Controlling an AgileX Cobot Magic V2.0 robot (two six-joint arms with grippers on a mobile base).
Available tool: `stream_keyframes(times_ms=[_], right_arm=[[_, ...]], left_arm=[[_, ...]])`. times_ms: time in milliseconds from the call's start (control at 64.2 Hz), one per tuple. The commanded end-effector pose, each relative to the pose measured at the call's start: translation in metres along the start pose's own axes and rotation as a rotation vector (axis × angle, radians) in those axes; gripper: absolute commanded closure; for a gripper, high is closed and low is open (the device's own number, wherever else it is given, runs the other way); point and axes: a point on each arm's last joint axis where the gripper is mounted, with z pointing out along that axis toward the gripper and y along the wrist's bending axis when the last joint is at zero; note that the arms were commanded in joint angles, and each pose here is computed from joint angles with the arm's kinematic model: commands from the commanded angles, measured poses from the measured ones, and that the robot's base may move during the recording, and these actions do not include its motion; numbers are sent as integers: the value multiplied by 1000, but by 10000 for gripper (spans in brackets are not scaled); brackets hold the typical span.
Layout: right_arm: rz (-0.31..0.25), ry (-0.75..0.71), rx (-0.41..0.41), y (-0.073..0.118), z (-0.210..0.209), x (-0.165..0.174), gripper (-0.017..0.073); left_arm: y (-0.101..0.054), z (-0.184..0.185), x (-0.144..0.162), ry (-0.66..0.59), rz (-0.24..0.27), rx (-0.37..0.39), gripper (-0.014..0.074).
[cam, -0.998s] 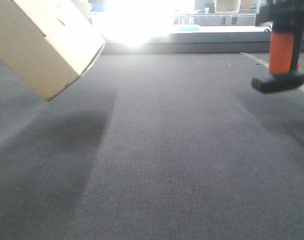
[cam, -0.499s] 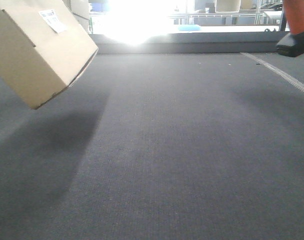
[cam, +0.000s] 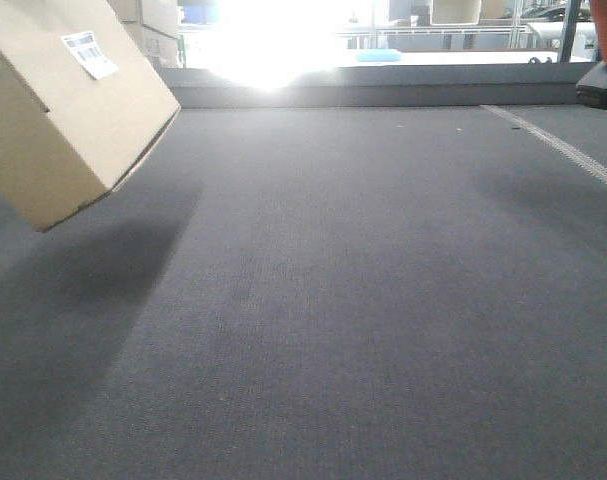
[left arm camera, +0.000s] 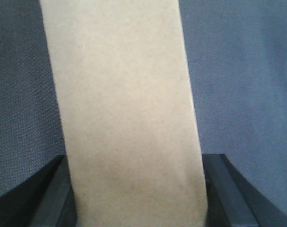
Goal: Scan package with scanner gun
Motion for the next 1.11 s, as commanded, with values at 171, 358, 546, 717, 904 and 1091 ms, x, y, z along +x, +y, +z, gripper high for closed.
stream_keyframes(times_ms=[171,358,546,717,904,1091], right_arm=[[-4,-53,59,-8,8,-3,713],[6,-62,77,-8,13,0,713],[25,-68,90,-9,13,0,713],[25,-68,90,-9,13,0,713],[25,-61,84,-8,13,1,713],[25,-47,75,-8,13,2,713]], left_arm=[[-13,-24,6,-65,36,12,705],[-19,-27,11,-69,54,15,705],[-22,-14,19,-14,61,22,705],[-21,-9,23,6,56,22,705],[-21,-9,23,6,56,22,705],[-21,-9,23,6,56,22,705]])
